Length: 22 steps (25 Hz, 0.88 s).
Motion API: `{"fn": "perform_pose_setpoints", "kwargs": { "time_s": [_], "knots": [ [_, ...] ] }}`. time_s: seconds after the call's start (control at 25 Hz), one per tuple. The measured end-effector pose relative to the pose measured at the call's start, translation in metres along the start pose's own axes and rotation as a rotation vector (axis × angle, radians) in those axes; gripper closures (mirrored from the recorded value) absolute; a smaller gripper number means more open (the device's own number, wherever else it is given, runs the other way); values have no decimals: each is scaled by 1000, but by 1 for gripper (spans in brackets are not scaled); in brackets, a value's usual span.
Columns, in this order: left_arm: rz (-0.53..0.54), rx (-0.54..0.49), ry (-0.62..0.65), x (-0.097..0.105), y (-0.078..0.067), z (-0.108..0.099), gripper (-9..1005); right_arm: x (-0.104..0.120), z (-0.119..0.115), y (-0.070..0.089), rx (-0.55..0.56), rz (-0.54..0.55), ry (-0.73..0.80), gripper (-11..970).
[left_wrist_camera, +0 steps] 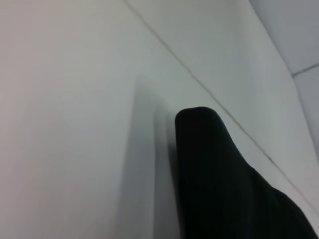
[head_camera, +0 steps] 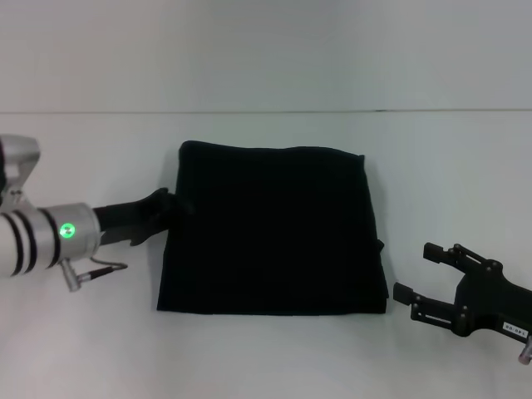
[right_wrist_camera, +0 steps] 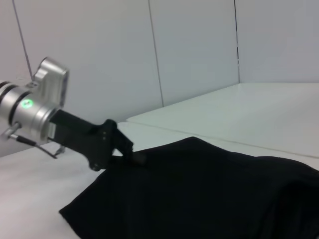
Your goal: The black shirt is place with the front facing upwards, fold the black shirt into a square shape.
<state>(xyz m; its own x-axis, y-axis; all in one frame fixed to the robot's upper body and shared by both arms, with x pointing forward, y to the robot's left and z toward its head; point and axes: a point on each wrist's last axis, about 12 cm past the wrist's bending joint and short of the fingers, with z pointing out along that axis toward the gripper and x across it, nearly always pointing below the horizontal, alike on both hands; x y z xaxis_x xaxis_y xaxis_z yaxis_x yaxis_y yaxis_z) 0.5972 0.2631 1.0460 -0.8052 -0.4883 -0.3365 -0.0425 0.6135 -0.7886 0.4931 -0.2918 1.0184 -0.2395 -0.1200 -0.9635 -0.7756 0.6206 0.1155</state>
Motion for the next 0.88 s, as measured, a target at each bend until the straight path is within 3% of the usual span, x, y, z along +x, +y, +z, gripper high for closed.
{"fn": "perform_pose_setpoints", "kwargs": {
  "time_s": [0.32, 0.52, 0.64, 0.76, 0.88],
  "knots": [
    [-56, 47, -28, 8, 8, -8, 889, -2, 2, -1, 5, -7, -1, 32],
    [58, 100, 8, 11, 2, -10, 884, -2, 2, -1, 5, -6, -2, 32],
    [114, 119, 17, 5, 5, -22, 881, -3, 3, -2, 6, -8, -5, 32],
    [186, 151, -2, -4, 9, -41, 673, -5, 4, -4, 14, -11, -14, 32],
    [337, 226, -58, -11, 9, -67, 560, -9, 6, -6, 18, -26, -31, 32]
  ]
}}
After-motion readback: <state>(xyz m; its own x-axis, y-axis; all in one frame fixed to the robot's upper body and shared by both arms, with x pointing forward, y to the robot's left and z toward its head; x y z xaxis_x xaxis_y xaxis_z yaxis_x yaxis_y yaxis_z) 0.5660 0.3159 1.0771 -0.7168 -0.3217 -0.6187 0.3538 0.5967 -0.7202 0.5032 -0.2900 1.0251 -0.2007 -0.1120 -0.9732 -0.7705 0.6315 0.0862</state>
